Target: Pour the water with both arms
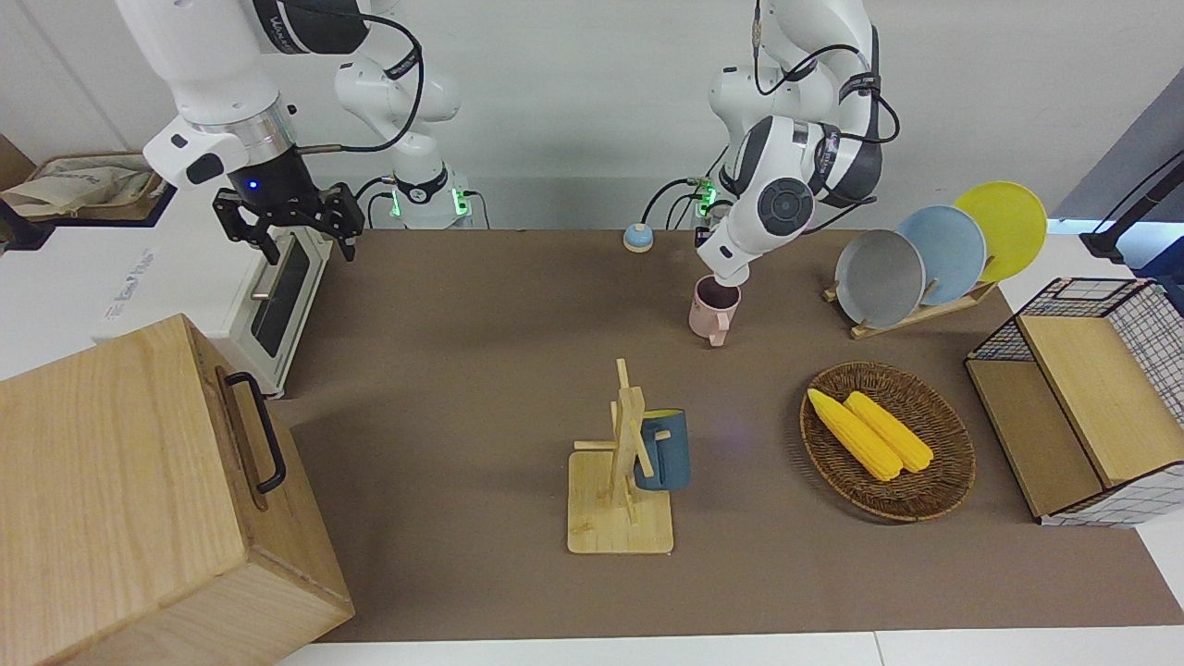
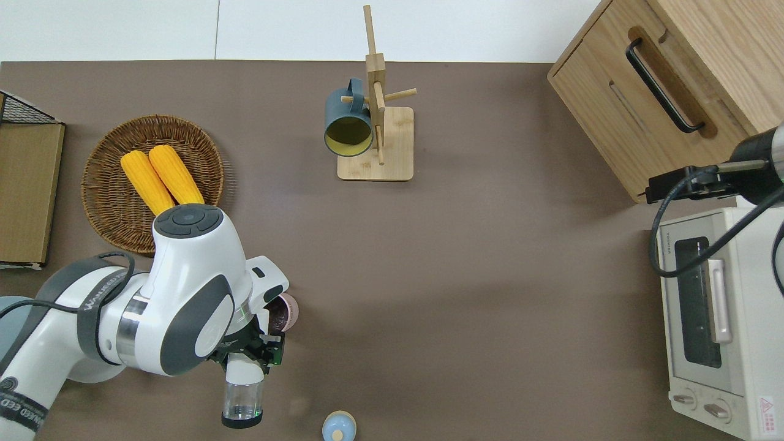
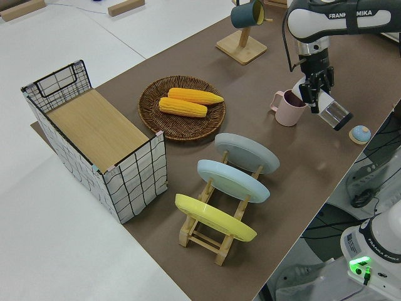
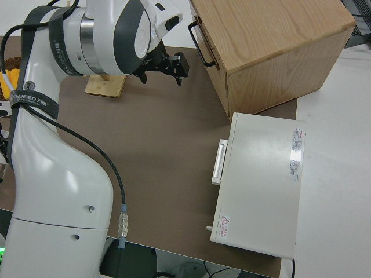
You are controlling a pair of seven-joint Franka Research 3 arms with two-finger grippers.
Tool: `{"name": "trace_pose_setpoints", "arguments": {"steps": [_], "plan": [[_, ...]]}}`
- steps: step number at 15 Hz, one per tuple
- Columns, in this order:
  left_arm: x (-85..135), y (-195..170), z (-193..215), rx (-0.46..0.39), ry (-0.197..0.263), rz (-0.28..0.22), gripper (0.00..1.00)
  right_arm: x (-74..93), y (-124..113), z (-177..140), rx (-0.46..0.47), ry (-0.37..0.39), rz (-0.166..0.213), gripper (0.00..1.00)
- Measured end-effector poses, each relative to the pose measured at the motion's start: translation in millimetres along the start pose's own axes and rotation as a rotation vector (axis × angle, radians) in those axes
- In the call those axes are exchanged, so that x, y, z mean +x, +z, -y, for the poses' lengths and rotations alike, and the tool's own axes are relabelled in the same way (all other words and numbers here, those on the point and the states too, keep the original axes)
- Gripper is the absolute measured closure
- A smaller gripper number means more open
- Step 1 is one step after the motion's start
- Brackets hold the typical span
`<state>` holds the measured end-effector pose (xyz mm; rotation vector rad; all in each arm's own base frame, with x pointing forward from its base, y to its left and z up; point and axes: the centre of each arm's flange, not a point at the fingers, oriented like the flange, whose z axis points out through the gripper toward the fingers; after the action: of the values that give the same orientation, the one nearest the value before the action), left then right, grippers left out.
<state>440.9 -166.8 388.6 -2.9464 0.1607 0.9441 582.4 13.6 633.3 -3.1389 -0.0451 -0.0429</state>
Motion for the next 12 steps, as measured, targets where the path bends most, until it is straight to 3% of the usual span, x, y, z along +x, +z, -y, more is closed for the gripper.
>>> {"name": "trace_pose_setpoints", "arguments": {"steps": [12], "plan": [[-2.3,-3.9,-0.5,0.002,-0.006,0.007,0.37,0.0,0.0,0.0,0.0,0.0,0.0,0.0]]}}
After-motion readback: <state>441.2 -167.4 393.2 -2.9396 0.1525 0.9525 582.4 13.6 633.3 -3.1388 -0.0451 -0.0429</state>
